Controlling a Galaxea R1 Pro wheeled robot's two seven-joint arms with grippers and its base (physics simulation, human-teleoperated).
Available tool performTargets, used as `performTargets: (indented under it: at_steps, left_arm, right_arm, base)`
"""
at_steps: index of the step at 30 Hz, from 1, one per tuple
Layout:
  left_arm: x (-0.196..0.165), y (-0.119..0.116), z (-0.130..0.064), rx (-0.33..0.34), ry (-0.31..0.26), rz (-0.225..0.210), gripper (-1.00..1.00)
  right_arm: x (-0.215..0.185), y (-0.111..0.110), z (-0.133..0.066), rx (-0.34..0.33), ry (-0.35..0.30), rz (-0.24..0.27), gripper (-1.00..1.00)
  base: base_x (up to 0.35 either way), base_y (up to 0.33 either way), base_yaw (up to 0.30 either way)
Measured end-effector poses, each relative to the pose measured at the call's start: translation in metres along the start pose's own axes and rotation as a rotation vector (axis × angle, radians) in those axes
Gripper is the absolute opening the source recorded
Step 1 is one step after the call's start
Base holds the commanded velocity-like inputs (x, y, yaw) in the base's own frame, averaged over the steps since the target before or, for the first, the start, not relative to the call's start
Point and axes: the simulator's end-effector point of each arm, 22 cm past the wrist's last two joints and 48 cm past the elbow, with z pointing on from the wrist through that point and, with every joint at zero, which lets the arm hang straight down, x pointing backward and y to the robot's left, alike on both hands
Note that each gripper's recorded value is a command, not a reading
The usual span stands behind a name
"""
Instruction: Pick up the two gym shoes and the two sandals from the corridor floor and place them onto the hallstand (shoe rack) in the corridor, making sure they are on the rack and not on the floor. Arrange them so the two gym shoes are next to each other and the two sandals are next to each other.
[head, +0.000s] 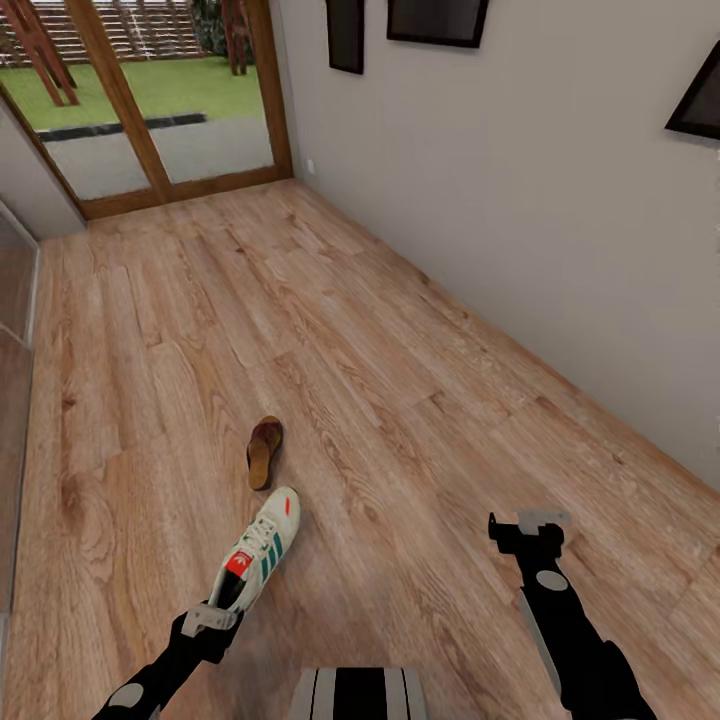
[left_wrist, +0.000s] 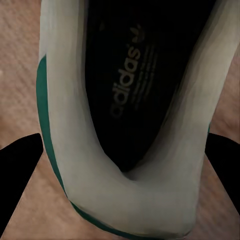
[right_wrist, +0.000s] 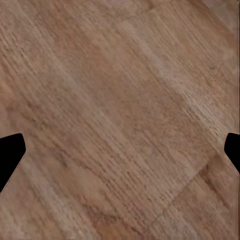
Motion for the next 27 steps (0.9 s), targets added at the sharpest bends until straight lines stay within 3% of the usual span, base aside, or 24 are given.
performTargets:
  at_steps: [10, 18, 24, 27]
  left_arm:
    - [-0.031, 0.011, -0.007, -0.036, -0.071, -0.054, -1.0]
    - [-0.055, 0.018, -0.015, -0.064, -0.132, -0.098, -1.0]
    - [-0.044, 0.019, -0.031, -0.083, -0.137, -0.13, -1.0]
    - [-0.042, 0.024, -0.041, -0.116, -0.169, -0.138, -1.0]
  right_arm:
    - [-0.016, -0.006, -0.013, 0.005, -0.04, 0.004, 1.0]
    - [0.021, -0.002, -0.042, -0.016, -0.105, 0.008, 1.0]
    - [0.057, -0.002, -0.067, -0.033, -0.137, 0.01, 1.0]
    - [0.08, 0.001, -0.077, -0.044, -0.137, 0.012, 1.0]
  base:
    - [0.0, 0.0, 0.0]
    - [0.0, 0.0, 0.0]
    - [0.0, 0.0, 0.0]
    - [0.0, 0.0, 0.0]
